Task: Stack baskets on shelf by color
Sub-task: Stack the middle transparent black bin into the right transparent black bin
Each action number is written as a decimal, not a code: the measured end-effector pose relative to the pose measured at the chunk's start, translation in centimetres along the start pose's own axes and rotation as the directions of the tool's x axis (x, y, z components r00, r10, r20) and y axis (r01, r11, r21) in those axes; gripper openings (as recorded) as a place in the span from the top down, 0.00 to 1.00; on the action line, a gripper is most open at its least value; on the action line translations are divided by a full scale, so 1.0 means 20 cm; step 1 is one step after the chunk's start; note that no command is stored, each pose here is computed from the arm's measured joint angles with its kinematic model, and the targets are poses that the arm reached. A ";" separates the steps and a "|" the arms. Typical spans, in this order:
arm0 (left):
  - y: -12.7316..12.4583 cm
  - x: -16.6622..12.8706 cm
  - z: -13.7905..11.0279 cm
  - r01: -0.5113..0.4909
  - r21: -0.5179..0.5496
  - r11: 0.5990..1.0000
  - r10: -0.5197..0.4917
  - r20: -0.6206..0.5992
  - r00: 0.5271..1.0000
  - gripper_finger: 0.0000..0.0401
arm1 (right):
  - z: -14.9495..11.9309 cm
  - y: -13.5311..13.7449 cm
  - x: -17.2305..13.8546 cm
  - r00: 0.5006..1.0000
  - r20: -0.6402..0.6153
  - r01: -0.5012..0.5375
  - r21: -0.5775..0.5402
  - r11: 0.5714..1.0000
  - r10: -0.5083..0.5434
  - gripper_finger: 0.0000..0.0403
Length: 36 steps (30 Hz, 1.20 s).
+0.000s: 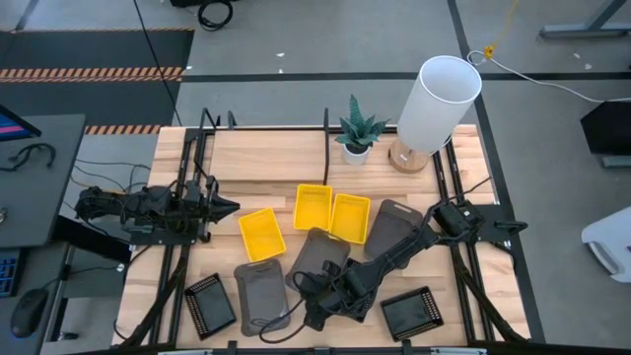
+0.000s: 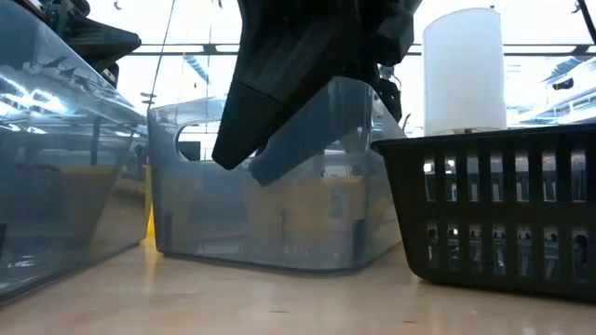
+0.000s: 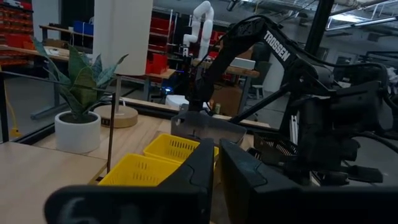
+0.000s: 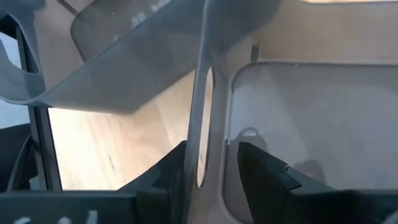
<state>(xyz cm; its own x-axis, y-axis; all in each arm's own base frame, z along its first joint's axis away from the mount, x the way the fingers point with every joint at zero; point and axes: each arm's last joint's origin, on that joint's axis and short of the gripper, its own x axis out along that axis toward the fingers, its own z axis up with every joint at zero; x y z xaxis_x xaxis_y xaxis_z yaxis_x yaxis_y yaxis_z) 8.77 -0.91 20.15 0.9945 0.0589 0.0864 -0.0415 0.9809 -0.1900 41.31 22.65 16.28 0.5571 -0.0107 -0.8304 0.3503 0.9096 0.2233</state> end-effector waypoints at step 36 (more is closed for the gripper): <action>0.00 0.00 0.00 0.000 0.000 1.000 0.000 0.000 1.000 0.92 | 0.14 0.07 -0.23 0.996 -0.058 0.056 -0.061 0.997 -0.060 0.98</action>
<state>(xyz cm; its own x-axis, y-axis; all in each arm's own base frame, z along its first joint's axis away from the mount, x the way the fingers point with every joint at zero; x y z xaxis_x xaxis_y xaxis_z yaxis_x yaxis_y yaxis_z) 8.77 -0.91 20.15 0.9945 0.0588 0.0864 -0.0415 0.9809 -0.1900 41.43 22.79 21.86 0.4902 -0.0407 -0.8707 0.3346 0.9312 0.1448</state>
